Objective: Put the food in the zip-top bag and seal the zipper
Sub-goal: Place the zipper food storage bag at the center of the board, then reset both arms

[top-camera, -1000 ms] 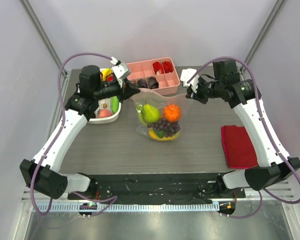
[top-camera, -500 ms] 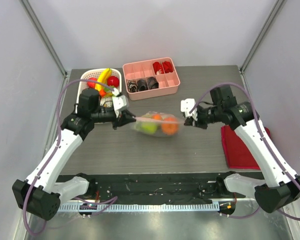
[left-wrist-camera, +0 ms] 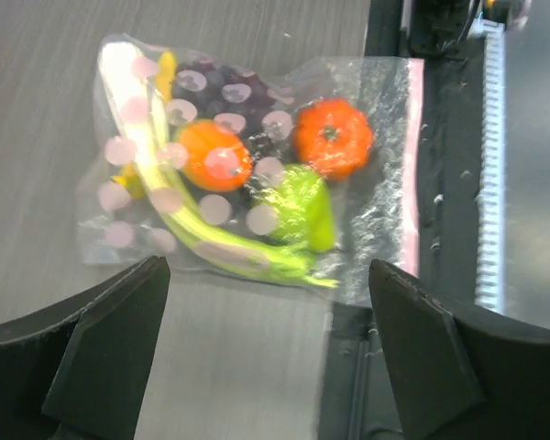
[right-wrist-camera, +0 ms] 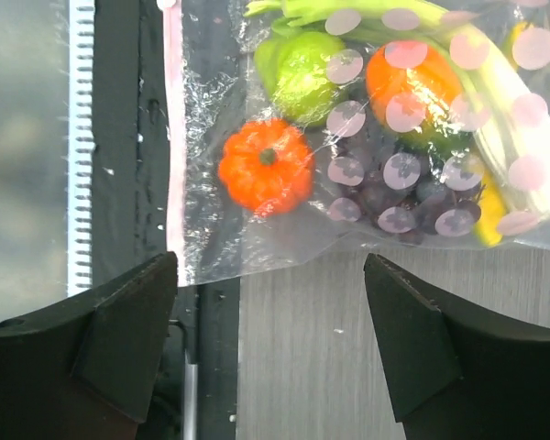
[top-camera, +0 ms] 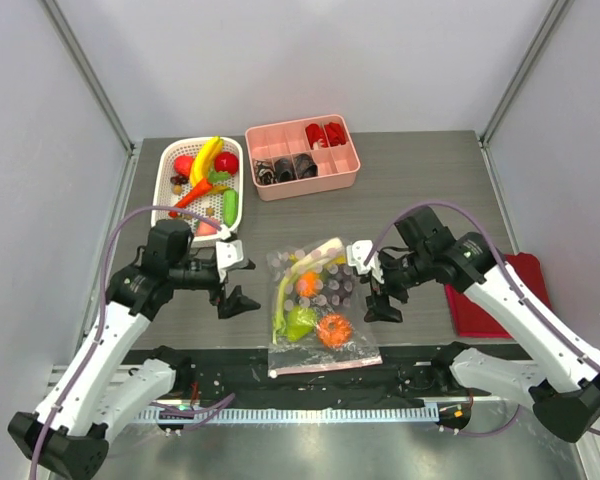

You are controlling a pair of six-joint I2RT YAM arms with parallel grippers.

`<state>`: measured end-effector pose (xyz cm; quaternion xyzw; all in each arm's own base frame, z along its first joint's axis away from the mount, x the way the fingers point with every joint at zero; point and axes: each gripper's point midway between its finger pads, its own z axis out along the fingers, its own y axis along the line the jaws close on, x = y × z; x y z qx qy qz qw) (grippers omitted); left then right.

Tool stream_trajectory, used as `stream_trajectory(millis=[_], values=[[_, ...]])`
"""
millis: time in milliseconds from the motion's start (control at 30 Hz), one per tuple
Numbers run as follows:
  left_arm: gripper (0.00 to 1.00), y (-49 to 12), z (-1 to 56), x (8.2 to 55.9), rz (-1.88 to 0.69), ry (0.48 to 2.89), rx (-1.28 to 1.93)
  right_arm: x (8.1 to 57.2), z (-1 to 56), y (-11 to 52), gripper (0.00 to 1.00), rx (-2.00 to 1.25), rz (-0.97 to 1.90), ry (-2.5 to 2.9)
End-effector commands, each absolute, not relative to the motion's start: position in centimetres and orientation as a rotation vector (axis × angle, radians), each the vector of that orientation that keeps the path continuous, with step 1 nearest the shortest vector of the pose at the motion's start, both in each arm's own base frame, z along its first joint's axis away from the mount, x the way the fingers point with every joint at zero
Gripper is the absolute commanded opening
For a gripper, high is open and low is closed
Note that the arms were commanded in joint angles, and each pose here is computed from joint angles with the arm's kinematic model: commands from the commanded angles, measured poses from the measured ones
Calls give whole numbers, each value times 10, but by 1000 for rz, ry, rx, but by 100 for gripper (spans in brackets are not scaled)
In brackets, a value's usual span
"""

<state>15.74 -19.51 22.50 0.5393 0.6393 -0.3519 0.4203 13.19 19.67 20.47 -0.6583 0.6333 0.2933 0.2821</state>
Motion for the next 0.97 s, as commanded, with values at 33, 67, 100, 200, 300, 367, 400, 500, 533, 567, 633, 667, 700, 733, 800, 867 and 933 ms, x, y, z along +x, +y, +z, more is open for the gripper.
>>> stream_trajectory(millis=[33,67,100,200,300,367,400,500,533,567,633,667,700,733,800,867,933], values=[[97,-193,252,152,-944,1763,1118,152,264,210,89,-1455,751,1729],[98,-191,254,165,-915,1820,1035,155,270,213,89,-1340,787,1807],[100,-195,272,173,-956,1868,889,163,274,214,89,-1269,774,1831],[100,-196,293,210,-917,1991,660,192,291,219,90,-984,753,1902],[100,-187,307,247,-893,2078,472,227,299,212,95,-701,704,1961],[100,-177,309,269,-856,2132,412,257,301,195,95,-494,708,2005],[99,-173,306,274,-835,2168,398,270,304,187,95,-421,713,2005],[100,-150,290,297,-733,2309,272,302,298,152,95,-201,740,2057],[100,-143,286,300,-715,2332,257,307,298,145,95,-179,735,2056],[100,-130,283,307,-685,2338,210,314,296,131,95,-145,709,2053],[100,-113,266,314,-623,2387,144,321,286,116,95,-120,658,2064],[100,-107,259,316,-586,2408,122,324,279,109,95,-100,638,2079],[100,-100,249,318,-541,2441,96,326,268,95,95,-60,614,2096],[100,-96,243,318,-526,2459,88,326,263,91,95,-54,610,2103],[100,-87,230,314,-487,2492,80,324,254,85,95,-45,589,2116],[100,-83,223,312,-481,2482,83,324,253,86,95,-57,589,2105],[100,-78,224,311,-452,2463,77,326,257,84,95,-49,581,2091]])
